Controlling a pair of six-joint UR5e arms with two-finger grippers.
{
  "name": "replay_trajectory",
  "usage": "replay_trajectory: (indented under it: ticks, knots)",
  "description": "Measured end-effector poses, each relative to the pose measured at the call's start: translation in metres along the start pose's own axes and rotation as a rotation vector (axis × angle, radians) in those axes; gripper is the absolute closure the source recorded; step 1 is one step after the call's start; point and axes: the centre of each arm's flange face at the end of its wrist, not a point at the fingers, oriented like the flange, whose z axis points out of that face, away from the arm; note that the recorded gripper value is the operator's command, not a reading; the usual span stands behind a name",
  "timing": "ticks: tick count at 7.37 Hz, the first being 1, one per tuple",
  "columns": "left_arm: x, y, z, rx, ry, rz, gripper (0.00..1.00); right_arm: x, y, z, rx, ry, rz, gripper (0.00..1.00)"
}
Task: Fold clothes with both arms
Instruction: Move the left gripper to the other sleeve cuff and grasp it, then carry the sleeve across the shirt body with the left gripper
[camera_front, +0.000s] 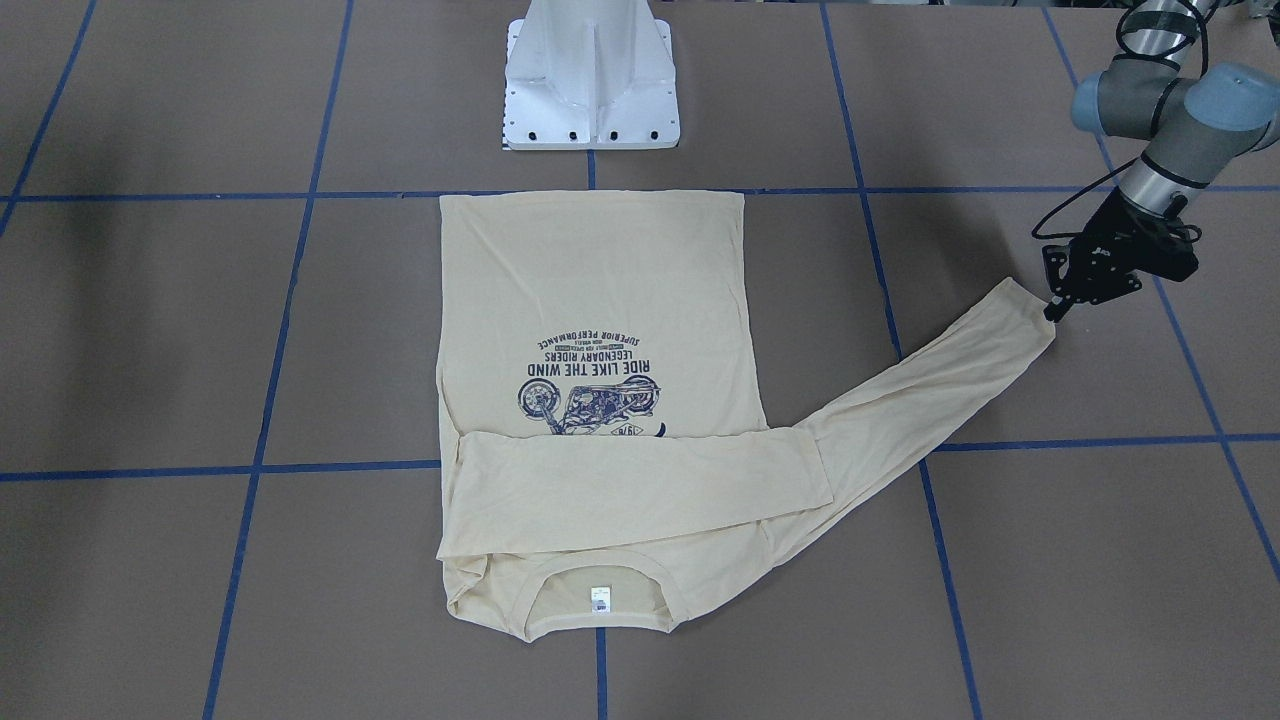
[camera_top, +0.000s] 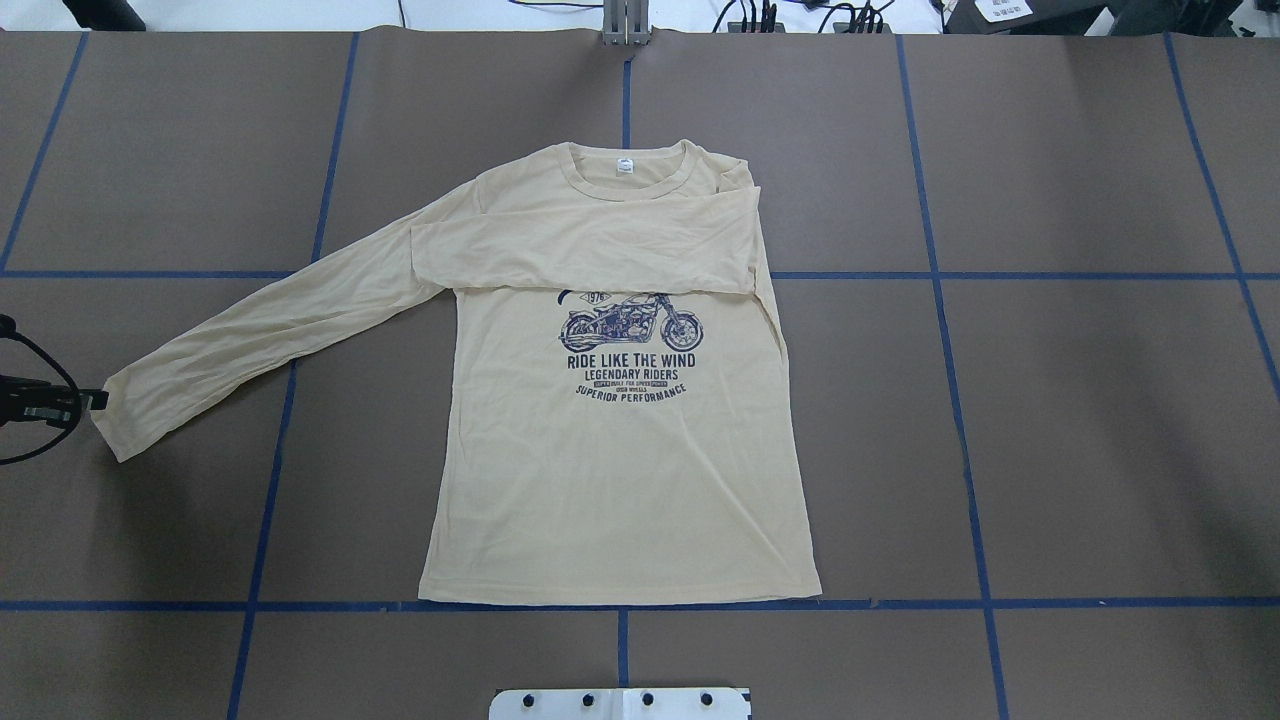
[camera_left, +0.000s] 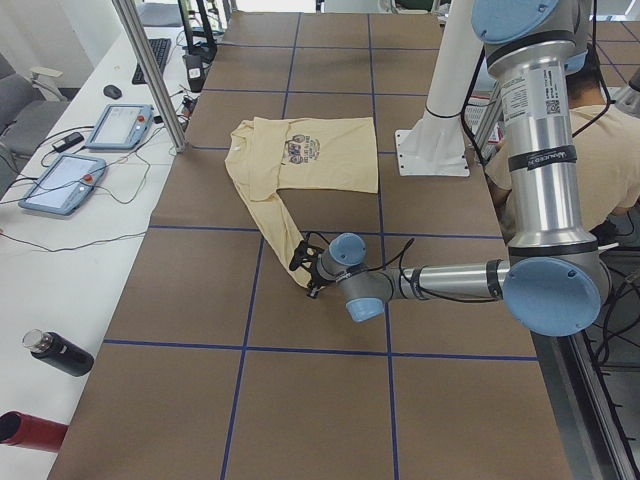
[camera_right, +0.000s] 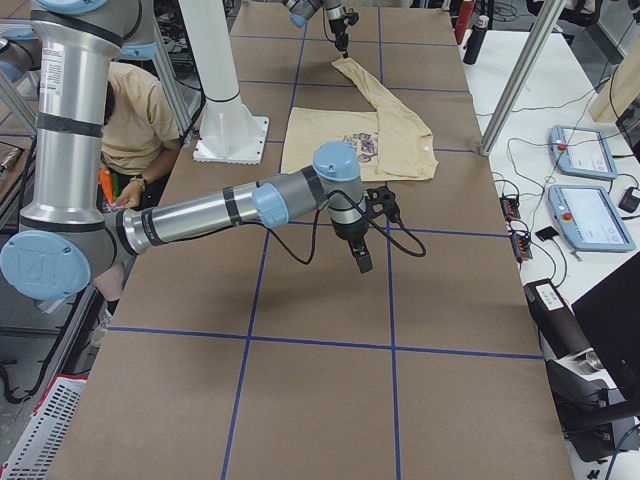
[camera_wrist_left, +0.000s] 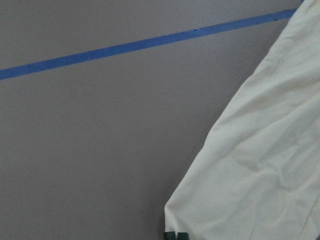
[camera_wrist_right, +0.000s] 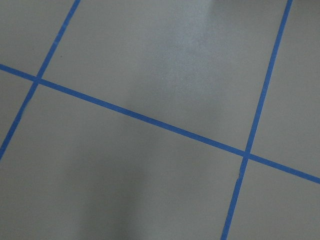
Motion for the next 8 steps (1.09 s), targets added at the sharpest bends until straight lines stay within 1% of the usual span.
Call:
replay_trajectory:
  ticks: [1,2,3,4,8]
  knots:
    - [0.009,-0.006,-0.005,-0.01,0.027,0.003,1.0,0.0,0.0,0.0,0.0,0.0,0.0,0.01]
    - [0.022,-0.018,-0.011,-0.025,0.04,-0.003,1.0,0.0,-0.001,0.0,0.001,0.0,0.0,0.01]
    - [0.046,-0.041,-0.019,-0.04,0.038,-0.013,1.0,0.0,-0.002,0.0,0.002,0.0,0.0,0.01]
    - [0.082,-0.073,-0.03,-0.058,0.027,-0.026,1.0,0.0,-0.002,0.0,0.003,0.0,0.0,0.01]
    - [0.28,-0.238,-0.091,-0.138,-0.041,-0.087,1.0,0.001,-0.004,0.002,0.0,0.001,0.001,0.01]
